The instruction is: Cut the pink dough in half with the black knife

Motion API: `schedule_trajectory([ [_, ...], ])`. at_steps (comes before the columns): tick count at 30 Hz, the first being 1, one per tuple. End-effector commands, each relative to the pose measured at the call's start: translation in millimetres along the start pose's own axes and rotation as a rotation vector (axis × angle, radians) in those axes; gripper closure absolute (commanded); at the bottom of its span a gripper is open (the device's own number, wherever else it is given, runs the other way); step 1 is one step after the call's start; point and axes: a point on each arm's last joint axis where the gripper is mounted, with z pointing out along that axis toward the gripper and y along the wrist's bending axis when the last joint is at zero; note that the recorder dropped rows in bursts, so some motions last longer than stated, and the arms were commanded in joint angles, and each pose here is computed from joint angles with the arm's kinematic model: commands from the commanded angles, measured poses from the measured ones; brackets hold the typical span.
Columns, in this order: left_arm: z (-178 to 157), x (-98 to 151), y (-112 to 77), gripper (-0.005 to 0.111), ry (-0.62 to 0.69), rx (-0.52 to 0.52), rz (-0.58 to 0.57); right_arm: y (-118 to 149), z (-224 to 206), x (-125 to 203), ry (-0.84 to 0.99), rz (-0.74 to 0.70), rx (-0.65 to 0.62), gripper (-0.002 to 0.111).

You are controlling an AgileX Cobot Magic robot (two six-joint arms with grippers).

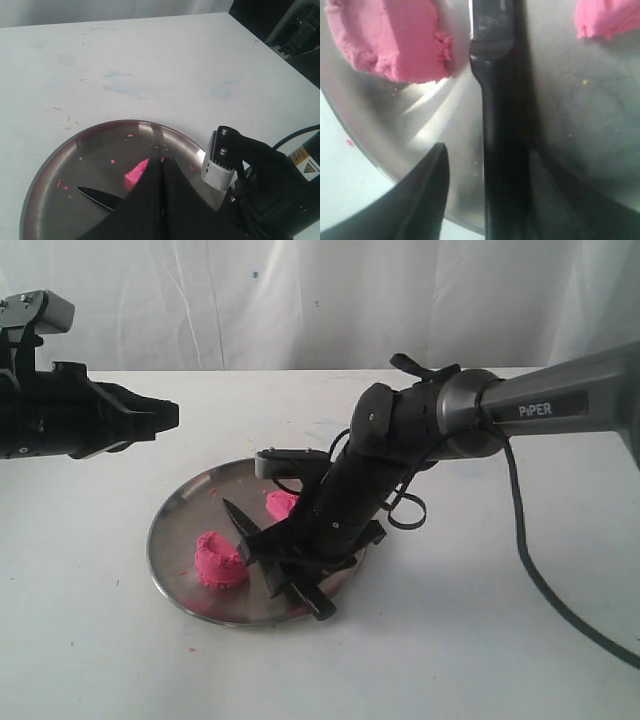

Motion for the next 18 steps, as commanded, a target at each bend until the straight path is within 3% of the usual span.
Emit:
schedule_trajectory([
  [1, -5.9, -4.3, -8.4, 0.107, -0.033, 0.041, -0.019, -0.5, -19.5, -4.3, -0.048, -0.062, 0.04, 0.061],
  [7, -30.4, -20.8, -24.3, 0.107, -0.11, 0.04, 0.054, 9.8, -50.6, -7.6, -0.12, -0.117, 0.067, 0.061],
  [18, -83.1, -32.4, -51.4, 0.107, -0.133, -0.036, 0.124, 40.0, -123.2, -3.1, -0.287, -0.183, 0.048, 0.061],
])
